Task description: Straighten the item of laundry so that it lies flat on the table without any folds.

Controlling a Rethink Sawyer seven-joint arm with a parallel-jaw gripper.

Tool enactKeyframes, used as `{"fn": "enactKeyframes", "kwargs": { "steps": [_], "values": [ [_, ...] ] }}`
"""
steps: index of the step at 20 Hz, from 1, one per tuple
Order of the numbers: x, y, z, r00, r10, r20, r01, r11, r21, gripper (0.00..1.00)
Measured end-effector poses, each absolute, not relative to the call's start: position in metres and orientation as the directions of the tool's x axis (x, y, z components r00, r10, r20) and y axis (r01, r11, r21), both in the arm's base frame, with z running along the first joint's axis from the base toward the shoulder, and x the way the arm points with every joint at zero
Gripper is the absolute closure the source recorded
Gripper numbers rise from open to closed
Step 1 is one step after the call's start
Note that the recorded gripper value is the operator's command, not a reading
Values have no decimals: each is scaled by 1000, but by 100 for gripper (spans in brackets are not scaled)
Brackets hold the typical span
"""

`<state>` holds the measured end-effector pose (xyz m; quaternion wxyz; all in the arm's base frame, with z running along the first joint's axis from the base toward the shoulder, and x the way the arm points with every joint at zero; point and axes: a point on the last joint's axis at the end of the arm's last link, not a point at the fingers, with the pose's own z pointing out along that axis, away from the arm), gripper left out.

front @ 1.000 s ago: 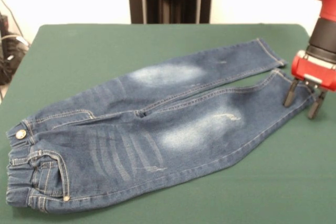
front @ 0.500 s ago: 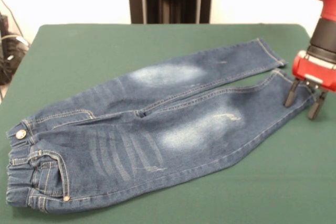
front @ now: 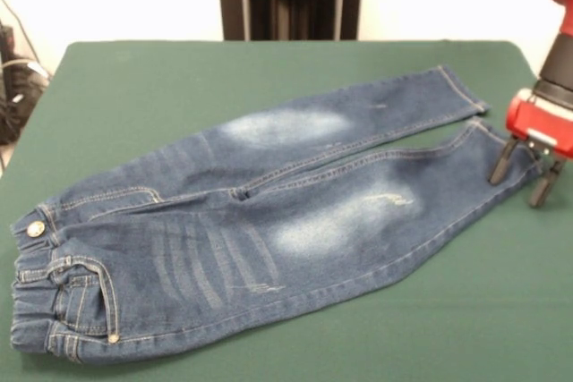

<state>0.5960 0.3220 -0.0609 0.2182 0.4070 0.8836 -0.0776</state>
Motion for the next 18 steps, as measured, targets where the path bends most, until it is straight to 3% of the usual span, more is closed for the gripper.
{"fn": "enactKeyframes", "kwargs": {
  "steps": [18],
  "values": [
    [649, 373, -59, -426, 795, -432, 821, 540, 185, 0]
  ]
}}
